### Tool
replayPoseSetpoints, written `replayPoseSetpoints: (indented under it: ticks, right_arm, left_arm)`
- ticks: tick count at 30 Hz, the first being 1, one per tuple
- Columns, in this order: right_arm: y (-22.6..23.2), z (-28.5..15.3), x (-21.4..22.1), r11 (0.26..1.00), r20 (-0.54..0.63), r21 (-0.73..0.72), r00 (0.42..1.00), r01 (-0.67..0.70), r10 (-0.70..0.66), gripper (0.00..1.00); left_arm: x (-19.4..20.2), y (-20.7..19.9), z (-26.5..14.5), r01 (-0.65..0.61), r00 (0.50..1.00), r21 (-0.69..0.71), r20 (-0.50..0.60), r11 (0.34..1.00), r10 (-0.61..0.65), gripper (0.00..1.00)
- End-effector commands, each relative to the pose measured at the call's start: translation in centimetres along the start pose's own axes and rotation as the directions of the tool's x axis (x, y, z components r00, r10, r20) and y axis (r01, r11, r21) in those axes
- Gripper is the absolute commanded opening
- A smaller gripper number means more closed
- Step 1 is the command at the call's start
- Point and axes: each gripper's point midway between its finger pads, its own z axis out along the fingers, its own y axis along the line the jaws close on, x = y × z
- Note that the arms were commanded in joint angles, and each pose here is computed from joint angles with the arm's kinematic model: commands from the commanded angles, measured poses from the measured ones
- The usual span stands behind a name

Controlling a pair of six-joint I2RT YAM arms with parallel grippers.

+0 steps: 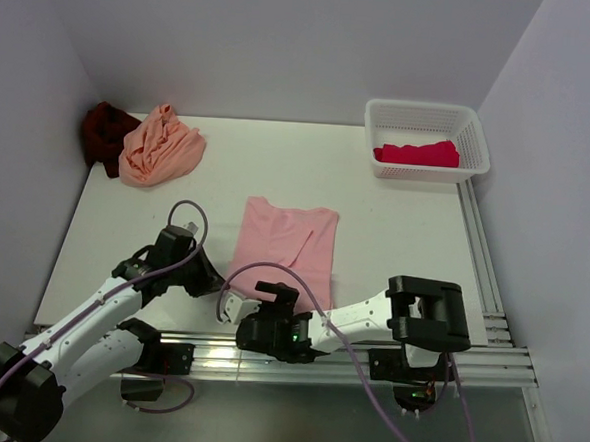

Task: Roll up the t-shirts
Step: Roll the tshirt

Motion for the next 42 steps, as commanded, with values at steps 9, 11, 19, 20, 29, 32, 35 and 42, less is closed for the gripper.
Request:
replayPoseSetpoints:
  ticks: [9,11,19,20,29,32,35,42]
  right_arm:
    - [-3.2,2.9,1.1,0.990,-0.075,0.144,0.997,0.013,-0.003,0.93]
    - [-3.2,3.3,1.6,0.989,-0.094,0.147,0.996,0.027,-0.013,0.90]
    - [-2.2,4.0,1.8,0.995,-0.116,0.096,0.993,0.029,-0.018,0.41]
    - [-2.1,4.0,1.7,0.996,-0.114,0.085,0.993,0.022,-0.012,0.36]
    - [0.8,3.0,0.5,0.986,-0.150,-0.155,0.988,-0.060,0.036,0.00]
    - [1.2,2.9,-0.1,0.962,-0.181,-0.237,0.979,-0.138,0.096,0.00]
    - [2.0,2.6,-0.4,0.916,-0.206,-0.345,0.969,-0.203,0.137,0.00]
    - [2.9,2.4,-1.4,0.809,-0.307,-0.505,0.939,-0.300,0.156,0.00]
  left_arm:
    - [-0.6,-1.0,-0.9,-0.023,1.000,0.026,0.009,0.999,0.023,0.00]
    - [-0.7,-1.1,-1.3,-0.027,1.000,0.022,0.011,0.999,0.027,0.01]
    - [-1.6,-1.7,-1.9,-0.039,0.999,0.033,0.029,0.999,0.038,0.01]
    - [-1.7,-1.7,-1.9,-0.040,0.999,0.034,0.030,0.999,0.039,0.02]
    - [-3.2,-1.9,-3.0,-0.068,0.994,-0.015,0.088,0.998,0.069,0.31]
    - [-4.2,-2.4,-4.0,-0.084,0.989,-0.040,0.118,0.996,0.088,0.50]
    - [-5.7,-2.7,-5.5,-0.092,0.982,-0.087,0.159,0.992,0.105,0.64]
    - [-9.0,-2.7,-8.6,-0.087,0.956,-0.156,0.264,0.984,0.126,0.70]
